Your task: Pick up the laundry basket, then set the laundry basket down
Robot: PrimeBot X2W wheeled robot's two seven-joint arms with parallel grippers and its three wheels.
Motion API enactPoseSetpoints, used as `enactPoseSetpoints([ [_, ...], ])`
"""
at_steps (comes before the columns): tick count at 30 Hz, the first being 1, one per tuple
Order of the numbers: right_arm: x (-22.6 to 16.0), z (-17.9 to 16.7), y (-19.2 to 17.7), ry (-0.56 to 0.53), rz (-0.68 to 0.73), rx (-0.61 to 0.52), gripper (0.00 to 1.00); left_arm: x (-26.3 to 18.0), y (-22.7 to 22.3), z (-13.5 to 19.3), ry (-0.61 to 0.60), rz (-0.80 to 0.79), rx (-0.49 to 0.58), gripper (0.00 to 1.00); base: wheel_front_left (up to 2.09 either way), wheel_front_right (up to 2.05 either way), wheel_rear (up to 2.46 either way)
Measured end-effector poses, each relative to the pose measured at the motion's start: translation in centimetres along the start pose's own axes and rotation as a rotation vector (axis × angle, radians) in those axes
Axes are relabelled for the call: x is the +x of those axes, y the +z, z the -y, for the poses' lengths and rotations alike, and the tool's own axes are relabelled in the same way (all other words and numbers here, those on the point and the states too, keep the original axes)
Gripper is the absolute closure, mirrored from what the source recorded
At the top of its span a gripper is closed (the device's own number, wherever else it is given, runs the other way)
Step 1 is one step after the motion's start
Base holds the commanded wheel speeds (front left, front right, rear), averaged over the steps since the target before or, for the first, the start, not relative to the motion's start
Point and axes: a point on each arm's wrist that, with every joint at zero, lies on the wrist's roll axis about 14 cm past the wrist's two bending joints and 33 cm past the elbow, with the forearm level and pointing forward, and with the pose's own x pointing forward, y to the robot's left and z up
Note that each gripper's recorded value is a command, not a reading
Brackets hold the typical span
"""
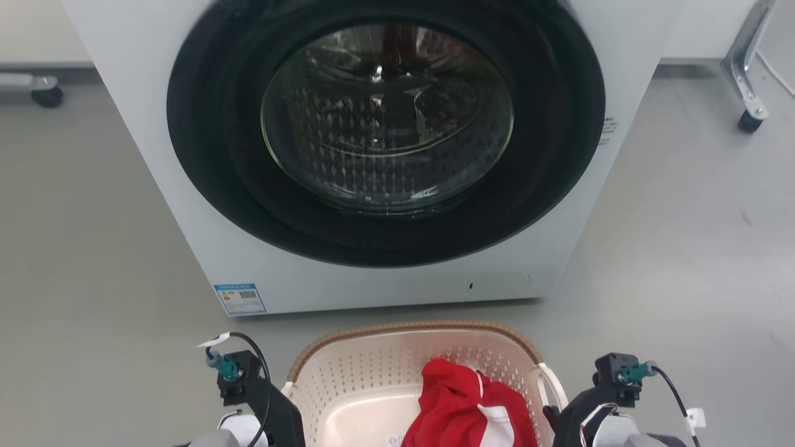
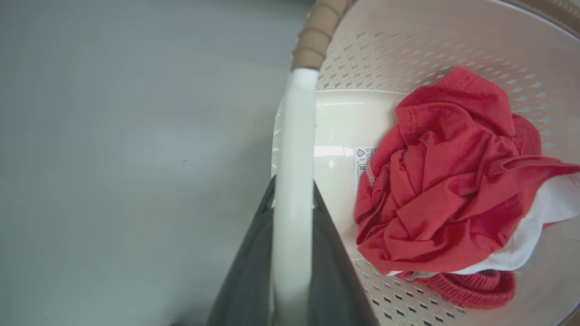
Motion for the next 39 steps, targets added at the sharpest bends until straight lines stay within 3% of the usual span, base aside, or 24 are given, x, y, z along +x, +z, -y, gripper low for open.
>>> enactPoseSetpoints([
  [21,-3.5,-1.0,-1.8,0.02,-0.026,0.017,1.0,-3.3,-2.6,0.7,-0.019,-0.029,-0.01,1.0,0.0,0.0,0.0],
  [39,-4.0,-1.3,-3.2,0.034,-0.054,0.043,1.0,-3.6,-4.2,0.4,-0.016,-0.062,-0.046,1.0,0.0,0.0,0.0],
])
